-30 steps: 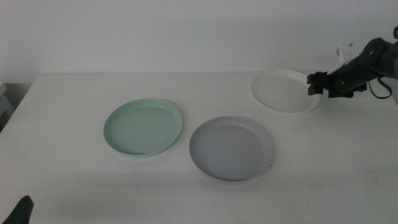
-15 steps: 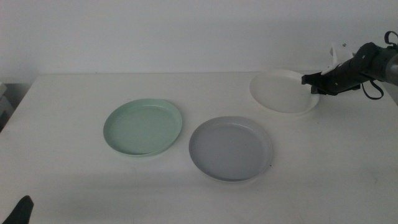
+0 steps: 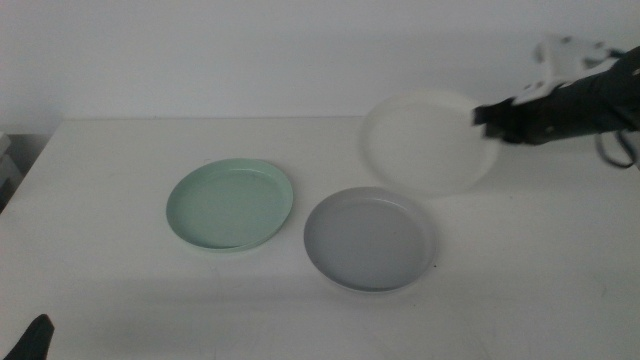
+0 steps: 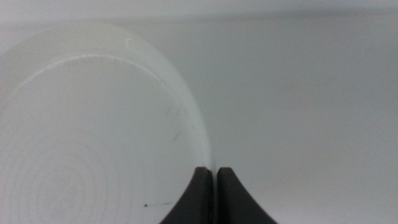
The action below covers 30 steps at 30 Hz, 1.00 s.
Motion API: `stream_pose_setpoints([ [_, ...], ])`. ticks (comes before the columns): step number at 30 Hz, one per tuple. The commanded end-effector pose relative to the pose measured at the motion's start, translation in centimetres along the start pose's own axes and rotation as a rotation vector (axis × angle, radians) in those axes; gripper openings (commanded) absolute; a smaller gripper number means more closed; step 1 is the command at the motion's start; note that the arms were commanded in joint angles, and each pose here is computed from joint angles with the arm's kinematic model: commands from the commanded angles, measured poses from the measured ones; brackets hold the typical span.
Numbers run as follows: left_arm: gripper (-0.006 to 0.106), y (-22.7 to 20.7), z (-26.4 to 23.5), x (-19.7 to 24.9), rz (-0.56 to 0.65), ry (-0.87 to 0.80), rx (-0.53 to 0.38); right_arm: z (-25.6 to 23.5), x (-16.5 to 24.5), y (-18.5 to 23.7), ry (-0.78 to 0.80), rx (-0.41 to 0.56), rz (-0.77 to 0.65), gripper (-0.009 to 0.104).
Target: Stack the three bowls on top of each other.
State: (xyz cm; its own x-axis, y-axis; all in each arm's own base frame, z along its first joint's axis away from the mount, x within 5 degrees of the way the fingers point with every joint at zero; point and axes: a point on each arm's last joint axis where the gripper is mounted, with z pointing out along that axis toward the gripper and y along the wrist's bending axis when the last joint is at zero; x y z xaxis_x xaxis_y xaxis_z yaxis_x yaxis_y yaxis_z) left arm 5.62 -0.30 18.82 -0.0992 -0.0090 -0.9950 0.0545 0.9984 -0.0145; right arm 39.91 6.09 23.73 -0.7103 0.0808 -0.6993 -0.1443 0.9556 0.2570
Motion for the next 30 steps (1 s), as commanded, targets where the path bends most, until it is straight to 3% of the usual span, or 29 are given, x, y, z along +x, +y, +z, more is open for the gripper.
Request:
stream_pose_setpoints([
  [1,0.08,0.0,-0.2,-0.9,-0.02,-0.097,0.005,-1.9,-0.7,2.8,-0.046,-0.07,-0.034,-0.001],
  [4,0.08,0.0,-0.2,-0.9,-0.02,-0.097,0.005,-1.4,0.7,5.8,-0.005,-0.127,-0.08,-0.001],
  [9,0.08,0.0,-0.2,-0.9,-0.02,-0.097,0.005,-0.5,2.5,7.8,0.017,-0.145,-0.101,-0.001],
  [30,0.08,0.0,-0.2,-0.9,-0.02,-0.097,0.005,2.9,5.1,7.1,0.113,-0.097,-0.128,-0.001],
])
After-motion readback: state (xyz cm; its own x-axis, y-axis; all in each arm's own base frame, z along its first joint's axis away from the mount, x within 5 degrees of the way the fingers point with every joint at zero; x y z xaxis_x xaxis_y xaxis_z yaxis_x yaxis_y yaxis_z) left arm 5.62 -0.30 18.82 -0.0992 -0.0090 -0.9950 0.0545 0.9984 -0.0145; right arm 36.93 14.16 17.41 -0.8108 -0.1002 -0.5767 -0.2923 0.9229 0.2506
